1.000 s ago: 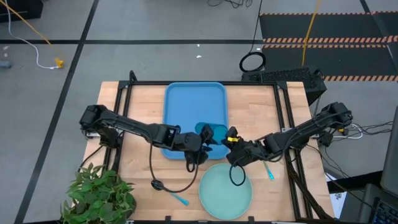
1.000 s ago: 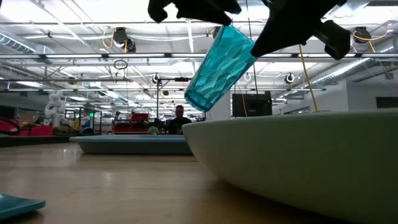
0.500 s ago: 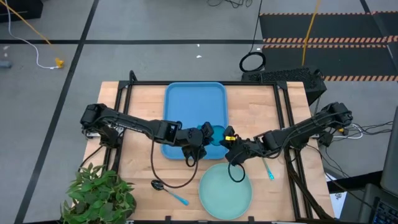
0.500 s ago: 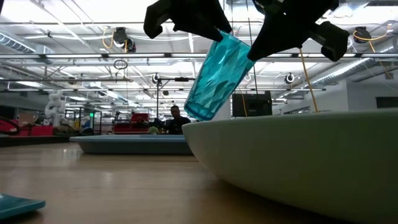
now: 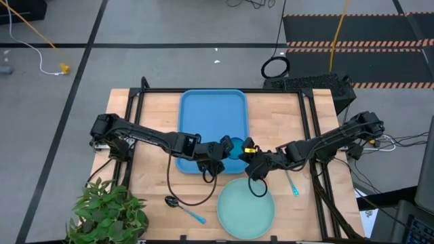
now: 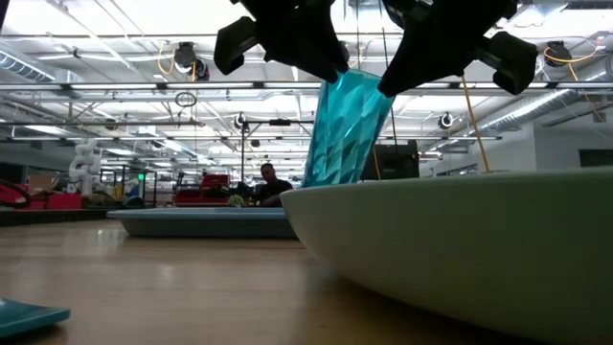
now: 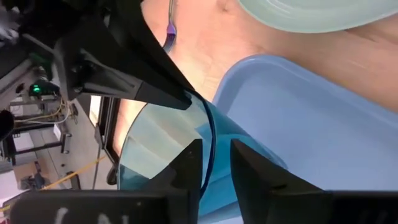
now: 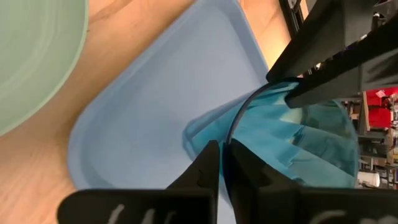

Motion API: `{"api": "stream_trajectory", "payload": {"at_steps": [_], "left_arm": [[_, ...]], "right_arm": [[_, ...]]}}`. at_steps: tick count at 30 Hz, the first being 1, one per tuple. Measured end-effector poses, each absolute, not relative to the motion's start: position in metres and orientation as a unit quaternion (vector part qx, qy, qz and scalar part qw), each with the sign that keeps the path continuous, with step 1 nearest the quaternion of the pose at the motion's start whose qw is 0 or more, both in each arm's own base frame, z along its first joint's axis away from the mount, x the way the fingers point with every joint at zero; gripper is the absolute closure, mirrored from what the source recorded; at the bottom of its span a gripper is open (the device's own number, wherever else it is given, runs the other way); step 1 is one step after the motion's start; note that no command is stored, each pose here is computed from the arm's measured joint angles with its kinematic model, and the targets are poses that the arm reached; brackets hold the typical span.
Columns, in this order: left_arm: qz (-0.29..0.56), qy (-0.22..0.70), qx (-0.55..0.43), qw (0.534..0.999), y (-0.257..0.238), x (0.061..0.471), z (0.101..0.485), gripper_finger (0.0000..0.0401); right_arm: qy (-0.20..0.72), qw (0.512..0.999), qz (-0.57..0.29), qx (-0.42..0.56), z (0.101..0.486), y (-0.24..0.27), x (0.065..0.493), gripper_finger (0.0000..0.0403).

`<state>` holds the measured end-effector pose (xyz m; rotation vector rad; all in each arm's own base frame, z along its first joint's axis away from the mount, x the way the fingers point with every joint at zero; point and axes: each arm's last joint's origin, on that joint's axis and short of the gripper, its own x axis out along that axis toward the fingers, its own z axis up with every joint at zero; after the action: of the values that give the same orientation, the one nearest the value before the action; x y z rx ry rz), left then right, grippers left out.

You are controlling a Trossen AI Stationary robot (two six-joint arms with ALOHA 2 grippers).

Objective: Pick and place plate/cup/fork/spoon on tray
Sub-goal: Put the blue cup on the blue serving tray

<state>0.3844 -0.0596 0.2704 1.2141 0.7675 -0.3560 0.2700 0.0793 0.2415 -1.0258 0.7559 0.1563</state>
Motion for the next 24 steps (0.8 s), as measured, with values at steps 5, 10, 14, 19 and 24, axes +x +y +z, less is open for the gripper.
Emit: {"api": "stream_trajectory", "payload": {"at_steps": [5, 10, 14, 19, 24], "left_arm": [[-0.171, 0.354, 0.557, 0.732, -0.059, 0.384, 0.268, 0.0377], [-0.163, 0.358, 0.550, 0.736, -0.059, 0.384, 0.267, 0.0391], [-0.152, 0.358, 0.537, 0.748, -0.059, 0.384, 0.269, 0.0390], [-0.140, 0.363, 0.513, 0.766, -0.059, 0.384, 0.269, 0.0392], [-0.122, 0.373, 0.493, 0.777, -0.056, 0.384, 0.269, 0.0394]], "right_arm": [[0.345, 0.804, 0.071, -0.479, 0.243, 0.080, 0.271, 0.0394], [0.315, 0.823, 0.058, -0.469, 0.249, 0.082, 0.275, 0.0360], [0.284, 0.840, 0.044, -0.460, 0.255, 0.083, 0.279, 0.0318], [0.240, 0.862, 0.025, -0.446, 0.265, 0.086, 0.283, 0.0267], [0.223, 0.862, -0.055, -0.453, 0.278, 0.091, 0.276, 0.0234]]}}
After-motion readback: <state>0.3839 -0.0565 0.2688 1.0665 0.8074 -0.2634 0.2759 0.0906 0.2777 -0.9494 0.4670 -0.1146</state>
